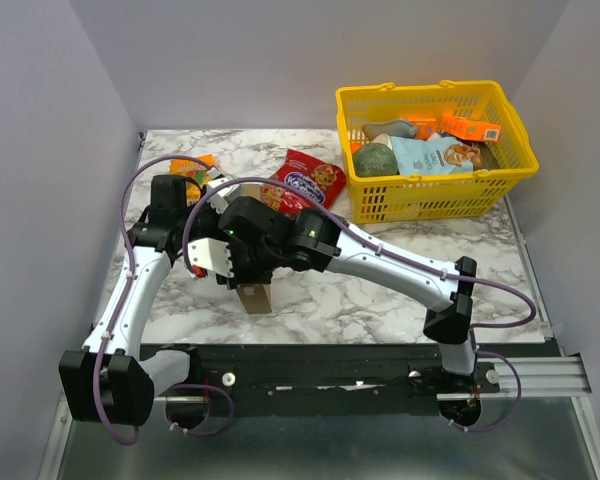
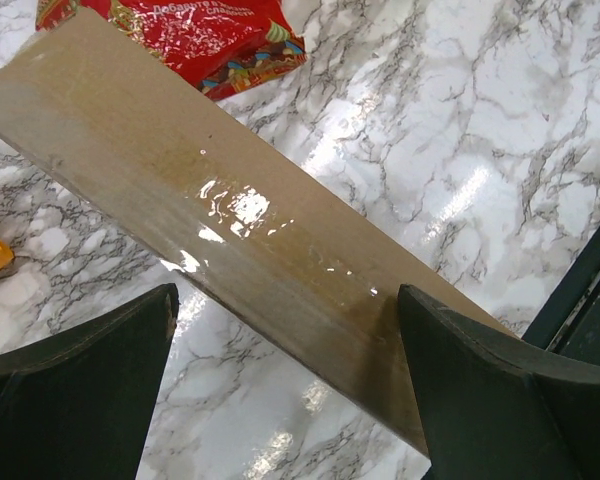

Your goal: Unpack the express box

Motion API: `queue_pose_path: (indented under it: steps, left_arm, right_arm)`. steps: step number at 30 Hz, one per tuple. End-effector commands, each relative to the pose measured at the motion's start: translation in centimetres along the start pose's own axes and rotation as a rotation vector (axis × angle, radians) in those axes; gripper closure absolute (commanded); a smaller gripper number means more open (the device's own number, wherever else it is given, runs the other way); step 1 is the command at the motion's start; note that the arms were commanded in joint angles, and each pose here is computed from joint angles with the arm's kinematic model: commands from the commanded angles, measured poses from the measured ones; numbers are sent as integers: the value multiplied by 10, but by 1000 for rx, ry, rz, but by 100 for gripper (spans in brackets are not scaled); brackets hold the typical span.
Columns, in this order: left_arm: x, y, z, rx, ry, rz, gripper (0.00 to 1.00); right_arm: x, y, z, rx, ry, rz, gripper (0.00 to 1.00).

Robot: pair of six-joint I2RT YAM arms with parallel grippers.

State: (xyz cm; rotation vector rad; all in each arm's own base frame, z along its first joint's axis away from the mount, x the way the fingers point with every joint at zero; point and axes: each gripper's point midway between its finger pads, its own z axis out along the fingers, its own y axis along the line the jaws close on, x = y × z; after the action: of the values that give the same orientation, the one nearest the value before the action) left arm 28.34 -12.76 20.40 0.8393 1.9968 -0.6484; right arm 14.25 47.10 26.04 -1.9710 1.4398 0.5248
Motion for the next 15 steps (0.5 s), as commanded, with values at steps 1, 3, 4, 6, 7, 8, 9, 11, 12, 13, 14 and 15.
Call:
queue_pose_path:
  steps: [1, 3, 4, 6, 7, 8, 9, 11, 12, 13, 14, 15]
  left_arm:
    - [14, -14, 4, 77, 48, 25, 1]
    - [19, -15, 7, 81, 56, 25, 1]
    - [20, -14, 8, 80, 60, 25, 1]
    - [25, -15, 11, 84, 69, 22, 1]
    - [26, -15, 13, 87, 73, 23, 1]
    - [28, -14, 14, 87, 79, 24, 1]
    - [30, -16, 15, 96, 84, 29, 1]
    - [34, -15, 18, 92, 99, 46, 1]
    - [35, -16, 19, 94, 104, 56, 1]
    - [37, -16, 20, 94, 109, 69, 1]
    - [37, -15, 20, 91, 112, 77, 1]
    - [39, -16, 22, 92, 118, 82, 1]
  right_arm:
    - [7, 0, -1, -8, 50, -65, 100]
    - [15, -1, -5, -3, 75, -75, 99]
    - [24, 1, -5, -13, 99, -74, 100]
    - [33, 5, -11, -25, 133, -67, 99]
    - [37, 7, -13, -26, 146, -51, 100]
    - [38, 6, -16, -29, 151, -37, 100]
    - [42, 9, -20, -44, 170, -23, 100]
    - [42, 9, -24, -46, 177, -1, 100]
    - [45, 8, -26, -43, 190, 2, 100]
    - [47, 5, -28, -30, 201, -8, 100]
    - [50, 0, -30, -20, 207, -9, 99]
    - [50, -2, -35, -17, 209, -14, 100]
